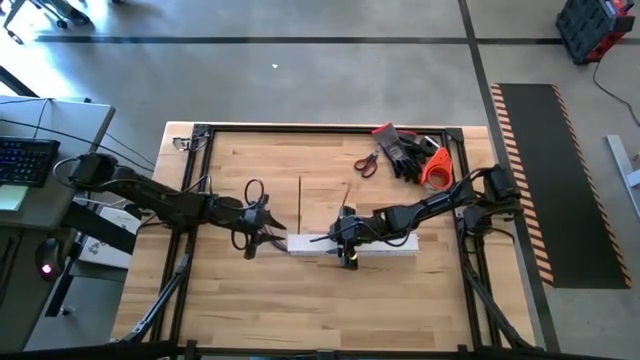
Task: Ziptie cables
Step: Close the white cable duct
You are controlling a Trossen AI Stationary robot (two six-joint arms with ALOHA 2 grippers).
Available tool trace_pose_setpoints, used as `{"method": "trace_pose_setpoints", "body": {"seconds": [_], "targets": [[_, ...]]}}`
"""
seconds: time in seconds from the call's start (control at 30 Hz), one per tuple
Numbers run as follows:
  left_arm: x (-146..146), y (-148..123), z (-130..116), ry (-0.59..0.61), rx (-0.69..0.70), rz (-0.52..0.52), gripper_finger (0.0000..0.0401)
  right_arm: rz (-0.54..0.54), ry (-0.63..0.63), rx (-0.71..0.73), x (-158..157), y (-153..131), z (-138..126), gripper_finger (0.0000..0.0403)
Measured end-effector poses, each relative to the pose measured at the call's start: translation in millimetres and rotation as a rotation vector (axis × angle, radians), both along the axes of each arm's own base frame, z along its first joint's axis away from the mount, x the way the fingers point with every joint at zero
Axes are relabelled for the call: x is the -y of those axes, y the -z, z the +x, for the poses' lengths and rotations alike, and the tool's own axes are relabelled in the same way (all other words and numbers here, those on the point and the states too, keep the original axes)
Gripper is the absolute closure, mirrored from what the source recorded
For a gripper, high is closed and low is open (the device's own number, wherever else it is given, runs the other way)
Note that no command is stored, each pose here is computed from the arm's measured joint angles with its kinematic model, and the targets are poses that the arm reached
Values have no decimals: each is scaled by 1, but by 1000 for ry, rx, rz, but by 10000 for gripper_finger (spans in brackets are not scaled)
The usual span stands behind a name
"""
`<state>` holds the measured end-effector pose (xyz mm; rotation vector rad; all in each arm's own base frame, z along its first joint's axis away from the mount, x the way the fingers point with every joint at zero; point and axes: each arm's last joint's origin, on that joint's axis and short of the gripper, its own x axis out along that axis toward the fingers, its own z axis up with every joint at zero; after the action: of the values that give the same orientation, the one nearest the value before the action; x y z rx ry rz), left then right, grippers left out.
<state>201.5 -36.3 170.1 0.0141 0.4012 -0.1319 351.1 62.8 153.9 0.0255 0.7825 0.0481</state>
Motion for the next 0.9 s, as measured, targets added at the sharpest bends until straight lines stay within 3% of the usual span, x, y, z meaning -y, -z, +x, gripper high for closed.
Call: {"method": "trace_pose_setpoints", "body": {"seconds": [0.43, 0.9], "targets": [[2, 29, 23, 32, -18, -27, 327, 36, -16, -16, 8, 2, 1, 193], [-1, 45, 31, 38, -38, -51, 337, 44, -12, -38, 11, 8, 3, 193]]}}
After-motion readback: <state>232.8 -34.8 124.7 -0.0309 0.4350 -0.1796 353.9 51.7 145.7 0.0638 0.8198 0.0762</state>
